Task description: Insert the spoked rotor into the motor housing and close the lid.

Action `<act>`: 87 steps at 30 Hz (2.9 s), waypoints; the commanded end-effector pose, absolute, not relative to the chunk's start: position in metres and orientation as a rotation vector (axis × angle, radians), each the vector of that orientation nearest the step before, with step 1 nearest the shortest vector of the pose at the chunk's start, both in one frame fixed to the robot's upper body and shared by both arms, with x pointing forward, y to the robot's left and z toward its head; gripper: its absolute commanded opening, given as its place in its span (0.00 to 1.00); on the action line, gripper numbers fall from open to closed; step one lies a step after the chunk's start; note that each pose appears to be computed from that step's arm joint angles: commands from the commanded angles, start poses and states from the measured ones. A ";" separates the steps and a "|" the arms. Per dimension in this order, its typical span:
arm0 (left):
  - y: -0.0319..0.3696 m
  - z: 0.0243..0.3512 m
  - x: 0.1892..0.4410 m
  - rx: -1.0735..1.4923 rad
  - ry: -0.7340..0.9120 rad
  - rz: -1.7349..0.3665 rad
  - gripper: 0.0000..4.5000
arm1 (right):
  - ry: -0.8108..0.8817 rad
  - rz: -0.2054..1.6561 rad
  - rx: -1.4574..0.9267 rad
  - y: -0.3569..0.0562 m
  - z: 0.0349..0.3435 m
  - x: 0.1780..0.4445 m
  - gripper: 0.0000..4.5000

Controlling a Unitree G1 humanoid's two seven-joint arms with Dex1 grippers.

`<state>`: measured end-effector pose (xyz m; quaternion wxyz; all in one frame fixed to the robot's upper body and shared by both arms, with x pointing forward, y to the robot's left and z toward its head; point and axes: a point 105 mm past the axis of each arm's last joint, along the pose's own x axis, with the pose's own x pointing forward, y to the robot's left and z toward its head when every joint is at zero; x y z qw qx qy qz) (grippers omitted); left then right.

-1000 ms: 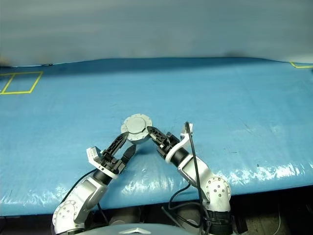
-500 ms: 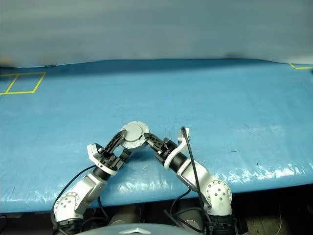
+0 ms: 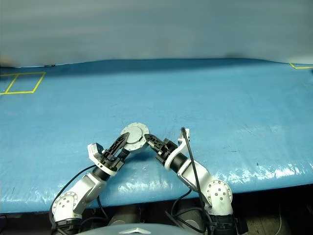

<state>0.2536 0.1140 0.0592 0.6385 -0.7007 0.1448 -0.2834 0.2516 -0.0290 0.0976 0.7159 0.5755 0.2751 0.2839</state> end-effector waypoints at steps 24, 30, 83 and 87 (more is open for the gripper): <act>0.147 0.088 0.358 -1.330 0.162 -0.291 0.52 | 0.160 0.623 0.048 -0.079 0.069 0.245 1.00; 0.155 0.100 0.420 -1.298 0.133 -0.205 0.52 | 0.010 0.576 -0.125 -0.083 0.069 0.245 1.00; 0.153 0.034 0.236 0.104 -0.005 -0.487 1.00 | 0.060 0.652 -0.062 -0.076 0.052 0.244 1.00; 0.153 0.032 0.236 0.104 -0.004 -0.495 1.00 | 0.062 0.657 -0.070 -0.076 0.051 0.244 1.00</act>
